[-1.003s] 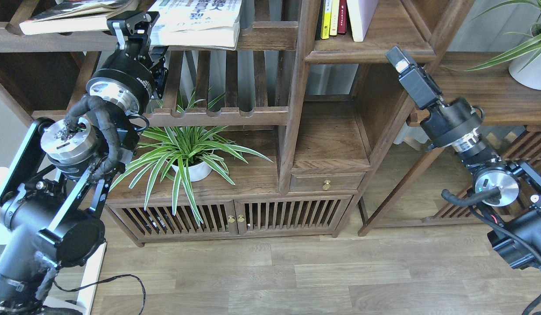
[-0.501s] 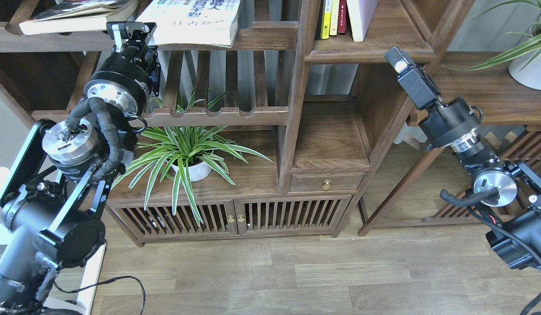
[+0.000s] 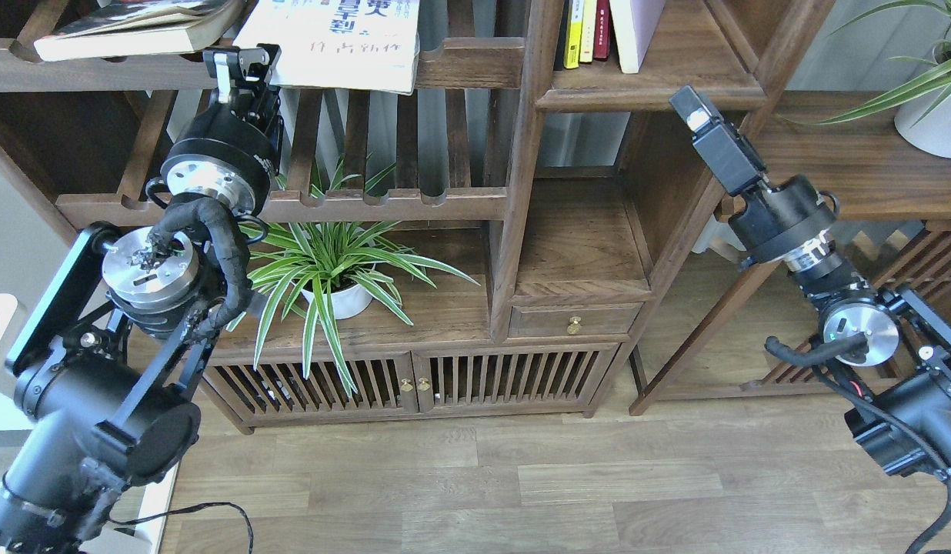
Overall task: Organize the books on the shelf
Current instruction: 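Grasp the lying white book with the left gripper and pull it out, then lower the white book with the left gripper toward the right gripper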
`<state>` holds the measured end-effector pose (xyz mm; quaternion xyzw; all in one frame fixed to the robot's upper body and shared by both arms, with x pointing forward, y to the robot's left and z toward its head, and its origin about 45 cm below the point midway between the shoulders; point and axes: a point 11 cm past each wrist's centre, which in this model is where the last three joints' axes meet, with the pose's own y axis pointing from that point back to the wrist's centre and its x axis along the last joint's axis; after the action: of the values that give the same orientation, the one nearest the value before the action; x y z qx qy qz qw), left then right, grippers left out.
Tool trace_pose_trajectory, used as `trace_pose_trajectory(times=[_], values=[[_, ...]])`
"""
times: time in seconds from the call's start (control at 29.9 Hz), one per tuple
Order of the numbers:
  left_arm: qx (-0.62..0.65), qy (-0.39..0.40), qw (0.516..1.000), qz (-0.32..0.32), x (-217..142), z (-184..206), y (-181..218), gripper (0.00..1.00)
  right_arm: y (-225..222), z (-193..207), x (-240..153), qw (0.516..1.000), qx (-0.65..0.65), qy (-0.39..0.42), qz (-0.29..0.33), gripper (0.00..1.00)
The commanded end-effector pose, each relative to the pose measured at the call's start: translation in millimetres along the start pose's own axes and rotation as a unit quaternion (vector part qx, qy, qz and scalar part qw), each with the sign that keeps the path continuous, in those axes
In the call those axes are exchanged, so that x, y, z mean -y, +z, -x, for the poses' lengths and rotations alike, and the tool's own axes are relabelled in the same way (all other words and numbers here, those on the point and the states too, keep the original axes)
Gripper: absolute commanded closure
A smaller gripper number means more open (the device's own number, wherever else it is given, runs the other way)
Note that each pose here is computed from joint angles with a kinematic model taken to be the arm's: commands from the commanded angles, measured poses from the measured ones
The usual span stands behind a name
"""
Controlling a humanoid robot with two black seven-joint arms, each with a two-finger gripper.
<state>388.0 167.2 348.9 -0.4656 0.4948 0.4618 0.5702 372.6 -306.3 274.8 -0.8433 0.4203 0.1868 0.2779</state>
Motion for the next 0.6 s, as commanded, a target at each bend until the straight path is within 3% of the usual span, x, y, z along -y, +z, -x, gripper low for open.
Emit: trace_pose_trajectory(times=[0.0, 0.3, 0.57], values=[[0.018, -0.056, 0.998, 0.006, -1, 11, 2, 1.00, 0, 0, 0, 1.000, 0.000, 0.000, 0.000, 0.20], [0.031, -0.169, 0.985, -0.018, -32, -14, 2, 1.00, 8, 0, 1, 1.000, 0.014, 0.002, -0.004, 0.20], [0.023, -0.193, 0.981, -0.023, -52, -37, 11, 1.00, 27, 12, 15, 0.998, 0.062, -0.011, -0.021, 0.20]])
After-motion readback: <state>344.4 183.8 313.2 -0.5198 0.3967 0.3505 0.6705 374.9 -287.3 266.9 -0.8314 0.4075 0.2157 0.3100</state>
